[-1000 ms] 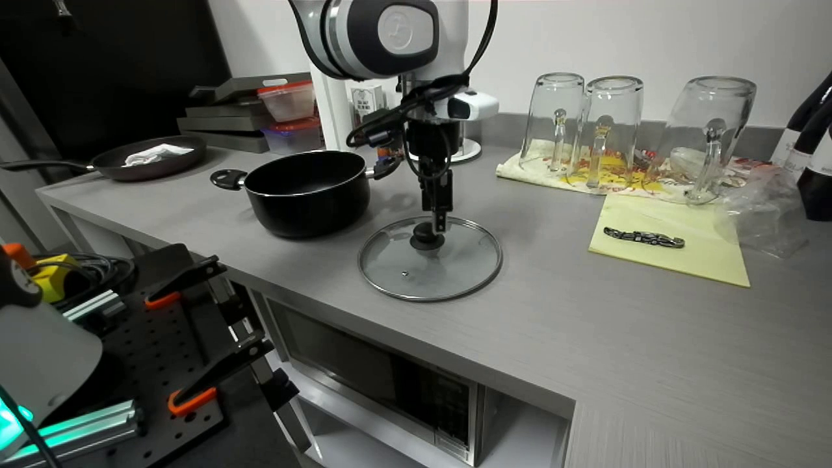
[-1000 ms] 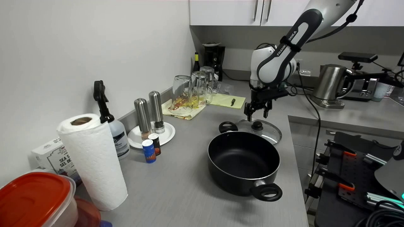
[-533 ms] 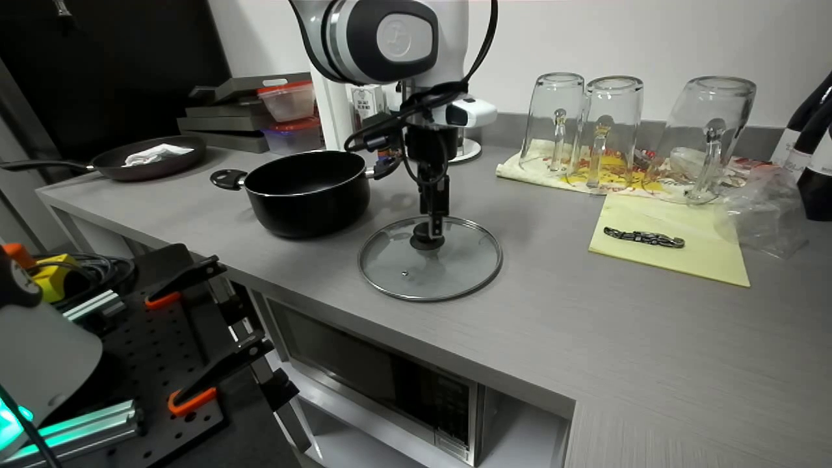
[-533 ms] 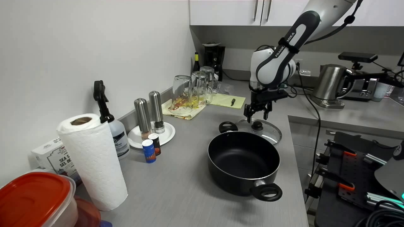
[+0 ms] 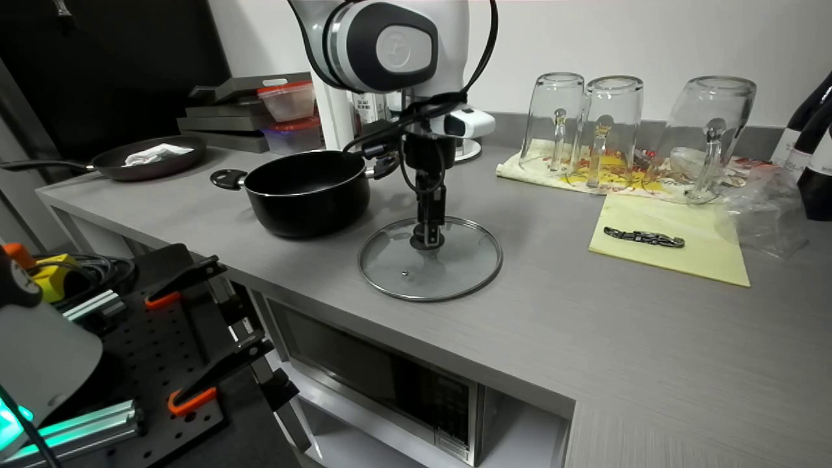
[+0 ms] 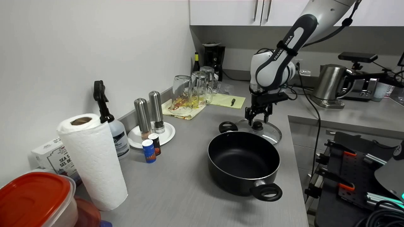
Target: Press the lid on the pot
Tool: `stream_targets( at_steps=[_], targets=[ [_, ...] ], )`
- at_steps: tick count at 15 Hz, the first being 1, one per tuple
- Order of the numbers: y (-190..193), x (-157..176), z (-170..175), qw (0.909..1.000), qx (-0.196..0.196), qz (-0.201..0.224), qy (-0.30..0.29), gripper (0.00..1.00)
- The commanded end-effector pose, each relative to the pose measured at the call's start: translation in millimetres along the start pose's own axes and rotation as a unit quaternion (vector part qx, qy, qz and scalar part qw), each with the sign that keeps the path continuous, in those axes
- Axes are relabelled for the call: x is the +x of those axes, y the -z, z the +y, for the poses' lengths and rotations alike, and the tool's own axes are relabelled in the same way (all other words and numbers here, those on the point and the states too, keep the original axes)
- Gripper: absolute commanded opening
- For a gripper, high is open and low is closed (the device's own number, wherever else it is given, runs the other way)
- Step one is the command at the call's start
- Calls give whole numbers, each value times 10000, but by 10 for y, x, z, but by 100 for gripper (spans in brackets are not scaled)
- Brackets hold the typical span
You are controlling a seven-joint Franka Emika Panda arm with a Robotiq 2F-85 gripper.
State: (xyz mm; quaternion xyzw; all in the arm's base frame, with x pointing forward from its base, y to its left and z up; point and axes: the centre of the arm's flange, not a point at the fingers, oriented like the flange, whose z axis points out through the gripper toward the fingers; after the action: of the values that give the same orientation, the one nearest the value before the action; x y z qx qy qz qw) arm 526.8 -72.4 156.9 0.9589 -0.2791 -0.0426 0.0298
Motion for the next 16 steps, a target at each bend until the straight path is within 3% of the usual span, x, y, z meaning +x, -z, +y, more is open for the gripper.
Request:
stream_targets(
  at_steps=[1,5,6,11,16],
  targets=[
    [-24,47,-34,10000,50,-32,56,60],
    [-12,52,-39,9999,76,-32,58,28],
    [-3,56,-38,9999,86,-33,57,25],
    [224,76,57,9998,170,80,25,25],
    [779,101,297,9989,243,382,109,25]
  ],
)
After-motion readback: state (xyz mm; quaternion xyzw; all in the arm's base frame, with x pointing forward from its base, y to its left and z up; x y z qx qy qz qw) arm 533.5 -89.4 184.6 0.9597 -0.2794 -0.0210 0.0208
